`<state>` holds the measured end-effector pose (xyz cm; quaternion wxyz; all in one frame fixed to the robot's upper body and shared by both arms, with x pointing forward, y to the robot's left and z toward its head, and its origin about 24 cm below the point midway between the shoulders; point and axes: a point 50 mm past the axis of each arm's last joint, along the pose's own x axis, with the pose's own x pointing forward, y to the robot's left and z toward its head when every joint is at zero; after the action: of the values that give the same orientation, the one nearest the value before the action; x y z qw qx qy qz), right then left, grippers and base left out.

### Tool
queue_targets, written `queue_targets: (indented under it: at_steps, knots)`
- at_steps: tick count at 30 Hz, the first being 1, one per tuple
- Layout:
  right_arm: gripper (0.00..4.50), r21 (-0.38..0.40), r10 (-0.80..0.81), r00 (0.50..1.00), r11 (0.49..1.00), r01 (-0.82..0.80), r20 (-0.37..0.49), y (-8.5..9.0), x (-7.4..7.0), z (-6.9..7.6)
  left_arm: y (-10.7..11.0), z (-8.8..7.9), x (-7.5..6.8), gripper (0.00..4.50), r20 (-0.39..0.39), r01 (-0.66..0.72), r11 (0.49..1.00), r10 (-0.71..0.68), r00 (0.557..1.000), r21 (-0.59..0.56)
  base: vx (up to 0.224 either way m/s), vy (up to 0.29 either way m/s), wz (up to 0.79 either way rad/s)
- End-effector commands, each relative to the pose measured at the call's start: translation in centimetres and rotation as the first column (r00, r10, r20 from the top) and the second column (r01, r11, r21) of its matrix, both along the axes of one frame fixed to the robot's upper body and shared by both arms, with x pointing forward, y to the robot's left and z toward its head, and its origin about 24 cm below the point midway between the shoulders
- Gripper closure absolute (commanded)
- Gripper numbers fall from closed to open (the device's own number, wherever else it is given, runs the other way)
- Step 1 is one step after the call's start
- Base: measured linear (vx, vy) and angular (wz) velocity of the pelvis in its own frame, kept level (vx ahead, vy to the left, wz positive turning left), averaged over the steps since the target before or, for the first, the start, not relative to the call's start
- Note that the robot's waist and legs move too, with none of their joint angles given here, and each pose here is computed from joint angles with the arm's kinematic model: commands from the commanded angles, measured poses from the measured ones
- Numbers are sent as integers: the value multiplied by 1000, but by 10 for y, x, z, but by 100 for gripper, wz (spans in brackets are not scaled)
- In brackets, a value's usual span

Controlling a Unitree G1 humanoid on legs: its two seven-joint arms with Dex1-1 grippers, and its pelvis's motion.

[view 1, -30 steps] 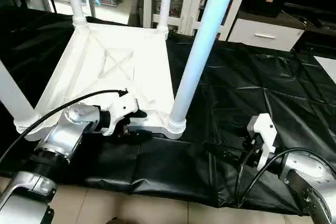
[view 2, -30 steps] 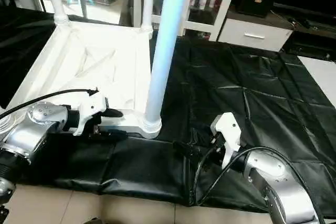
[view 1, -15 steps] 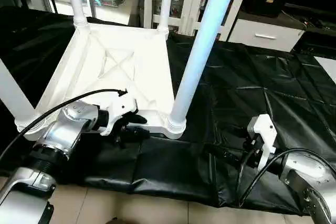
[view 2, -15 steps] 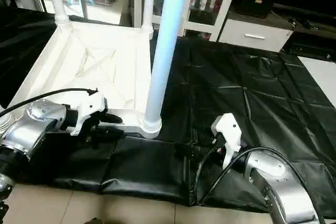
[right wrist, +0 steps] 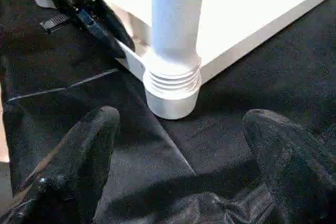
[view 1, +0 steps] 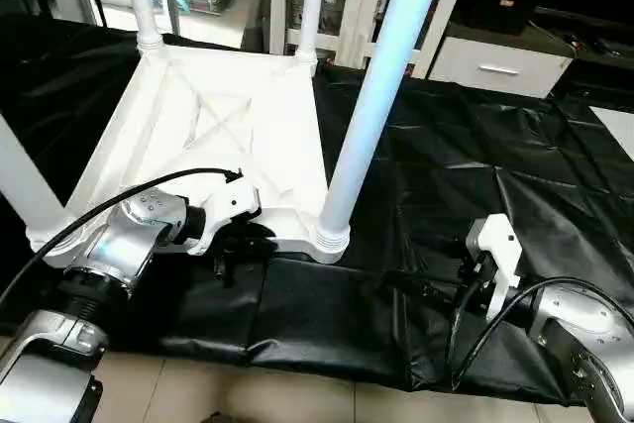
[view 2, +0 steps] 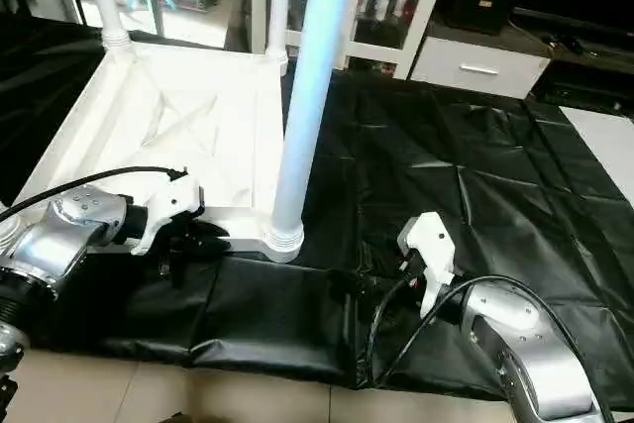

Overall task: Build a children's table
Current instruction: Rotate table base, then rotate leg to tighten

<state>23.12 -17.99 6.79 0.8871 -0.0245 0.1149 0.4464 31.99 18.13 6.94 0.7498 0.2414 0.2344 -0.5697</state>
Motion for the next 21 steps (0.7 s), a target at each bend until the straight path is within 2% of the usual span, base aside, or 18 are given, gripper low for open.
queue_targets:
  at_steps: [1,6,9,12,17,21]
  knots:
    - [42,-6,-10,1000,1000,11,18,-3,3,2,-3,-15,-8,417,-76,44,998,-40,996,51,0,0,0]
    - [42,4,-22,1000,1000,22,19,-3,6,2,-8,-20,-15,448,-89,76,996,-71,993,48,0,0,0]
    - [42,13,-56,998,998,56,6,-2,10,1,-17,-22,-18,448,-74,95,995,-93,993,24,0,0,0]
    - [42,12,-97,995,995,97,1,1,16,-1,-38,-19,-24,448,-46,94,993,-98,994,-73,0,0,0]
    - [42,1,-82,996,997,82,19,3,20,0,-57,-13,-24,448,20,93,987,-91,996,-129,0,0,0]
    - [42,-17,-43,998,999,43,42,5,23,1,-65,-9,-24,448,48,120,984,-115,992,-131,0,0,0]
